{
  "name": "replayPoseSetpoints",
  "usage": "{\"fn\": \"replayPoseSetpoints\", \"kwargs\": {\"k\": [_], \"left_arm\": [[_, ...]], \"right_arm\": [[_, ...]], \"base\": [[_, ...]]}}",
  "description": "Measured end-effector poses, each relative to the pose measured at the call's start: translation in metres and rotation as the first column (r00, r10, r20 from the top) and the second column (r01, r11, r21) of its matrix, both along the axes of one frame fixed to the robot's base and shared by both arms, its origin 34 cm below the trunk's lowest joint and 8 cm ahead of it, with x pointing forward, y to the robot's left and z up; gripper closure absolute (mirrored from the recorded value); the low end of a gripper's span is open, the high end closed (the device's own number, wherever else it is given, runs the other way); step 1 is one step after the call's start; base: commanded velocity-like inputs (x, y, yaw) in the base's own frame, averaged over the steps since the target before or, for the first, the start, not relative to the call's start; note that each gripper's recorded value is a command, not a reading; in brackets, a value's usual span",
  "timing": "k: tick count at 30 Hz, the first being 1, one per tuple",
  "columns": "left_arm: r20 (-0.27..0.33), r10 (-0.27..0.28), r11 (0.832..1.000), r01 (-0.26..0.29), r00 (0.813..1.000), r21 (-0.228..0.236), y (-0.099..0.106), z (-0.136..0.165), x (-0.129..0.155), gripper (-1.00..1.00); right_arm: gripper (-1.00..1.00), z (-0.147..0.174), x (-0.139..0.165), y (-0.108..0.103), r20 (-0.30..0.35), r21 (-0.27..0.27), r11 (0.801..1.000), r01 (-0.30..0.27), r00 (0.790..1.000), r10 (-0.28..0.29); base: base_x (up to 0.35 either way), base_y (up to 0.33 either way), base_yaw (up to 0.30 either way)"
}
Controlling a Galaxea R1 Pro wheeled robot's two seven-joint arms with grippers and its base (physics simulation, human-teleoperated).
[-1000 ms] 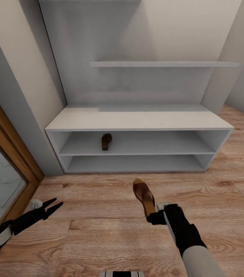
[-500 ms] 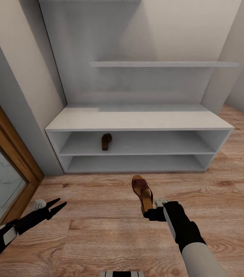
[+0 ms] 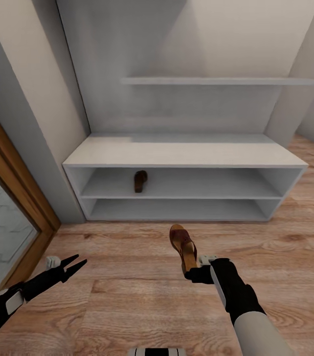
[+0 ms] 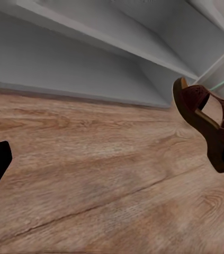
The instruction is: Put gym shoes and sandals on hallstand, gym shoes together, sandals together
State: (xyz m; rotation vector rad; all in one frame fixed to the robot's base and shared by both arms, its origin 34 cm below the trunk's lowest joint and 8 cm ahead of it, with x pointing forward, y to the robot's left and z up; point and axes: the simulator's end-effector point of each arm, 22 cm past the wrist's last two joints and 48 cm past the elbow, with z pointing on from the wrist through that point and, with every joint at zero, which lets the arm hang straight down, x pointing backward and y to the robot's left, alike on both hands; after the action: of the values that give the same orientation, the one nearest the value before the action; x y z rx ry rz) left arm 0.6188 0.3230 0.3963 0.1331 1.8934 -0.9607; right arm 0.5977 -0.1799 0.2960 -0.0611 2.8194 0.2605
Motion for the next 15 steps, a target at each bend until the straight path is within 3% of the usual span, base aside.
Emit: {"fn": "replayPoseSetpoints", "kwargs": {"k": [8,12,15], "left_arm": [[-0.008,-0.002,1.000,0.002,1.000,-0.001,0.000,-0.004,-0.001,-1.00],[-0.010,-0.003,1.000,0.003,1.000,-0.002,-0.001,-0.005,-0.002,-1.00],[-0.009,-0.003,1.000,0.003,1.000,-0.003,-0.001,-0.005,-0.001,-1.00]], "right_arm": [[1.00,-0.005,-0.002,0.001,-0.010,0.004,1.000,0.002,1.000,-0.002],[1.00,-0.006,-0.001,0.000,-0.005,0.001,1.000,0.002,1.000,-0.002],[1.00,-0.003,0.009,0.000,0.045,0.001,1.000,0.002,0.999,-0.002]], "base": [[0.000,0.000,0.181],[0.000,0.000,0.045],[0.000,0.000,0.014]]}}
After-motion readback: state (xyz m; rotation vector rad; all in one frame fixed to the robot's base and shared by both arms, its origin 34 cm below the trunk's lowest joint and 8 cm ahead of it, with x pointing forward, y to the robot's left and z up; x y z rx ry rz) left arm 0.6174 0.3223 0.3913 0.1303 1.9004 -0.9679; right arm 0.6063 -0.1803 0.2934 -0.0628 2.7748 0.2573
